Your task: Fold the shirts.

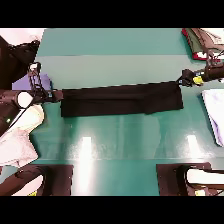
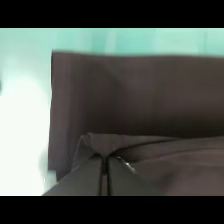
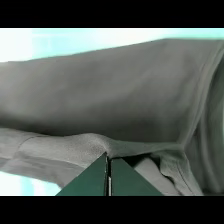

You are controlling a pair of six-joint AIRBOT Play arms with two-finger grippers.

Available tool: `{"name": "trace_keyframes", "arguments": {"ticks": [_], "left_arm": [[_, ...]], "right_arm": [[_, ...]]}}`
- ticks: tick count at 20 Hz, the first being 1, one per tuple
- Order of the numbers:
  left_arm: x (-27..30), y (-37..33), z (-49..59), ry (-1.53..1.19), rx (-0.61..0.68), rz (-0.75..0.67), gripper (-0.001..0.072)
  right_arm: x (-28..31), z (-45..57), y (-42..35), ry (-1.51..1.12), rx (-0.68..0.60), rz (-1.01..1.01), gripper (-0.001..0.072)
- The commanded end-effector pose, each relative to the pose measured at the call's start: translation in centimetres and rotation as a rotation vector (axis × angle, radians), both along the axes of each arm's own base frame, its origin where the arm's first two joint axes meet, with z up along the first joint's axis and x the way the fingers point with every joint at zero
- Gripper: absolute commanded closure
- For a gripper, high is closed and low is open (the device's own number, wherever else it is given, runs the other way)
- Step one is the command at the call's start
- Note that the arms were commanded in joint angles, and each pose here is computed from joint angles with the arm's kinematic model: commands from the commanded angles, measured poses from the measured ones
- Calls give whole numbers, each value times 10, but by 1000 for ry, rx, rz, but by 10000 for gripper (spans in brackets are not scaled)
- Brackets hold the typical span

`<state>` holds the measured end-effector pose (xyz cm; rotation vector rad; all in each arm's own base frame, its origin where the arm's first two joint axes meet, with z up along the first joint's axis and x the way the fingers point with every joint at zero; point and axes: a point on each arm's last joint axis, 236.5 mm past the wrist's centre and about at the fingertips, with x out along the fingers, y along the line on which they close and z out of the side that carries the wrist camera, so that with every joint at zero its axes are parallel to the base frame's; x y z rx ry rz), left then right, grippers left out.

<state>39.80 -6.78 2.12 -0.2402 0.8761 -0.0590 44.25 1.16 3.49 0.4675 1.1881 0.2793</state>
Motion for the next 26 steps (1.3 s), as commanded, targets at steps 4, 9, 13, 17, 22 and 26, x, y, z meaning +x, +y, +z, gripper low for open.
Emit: {"name": "trace_keyframes", "arguments": {"ticks": [4,9,13,17,22,26], "left_arm": [[22,2,-8,-41,-41,65,280],[15,0,-1,22,-40,60,280],[2,-7,-4,92,-52,33,680],[-10,-18,-9,153,-101,22,674],[-27,-25,-18,228,-102,-25,674],[-35,-37,-18,257,-131,-75,674]], "right_arm": [[26,-28,3,41,35,10,297],[6,-20,-21,98,74,28,221],[-15,-40,-57,158,121,-38,32],[-32,-75,-66,257,206,-25,32],[-26,-114,-48,282,276,32,40],[-21,-129,-28,288,264,83,111]]}}
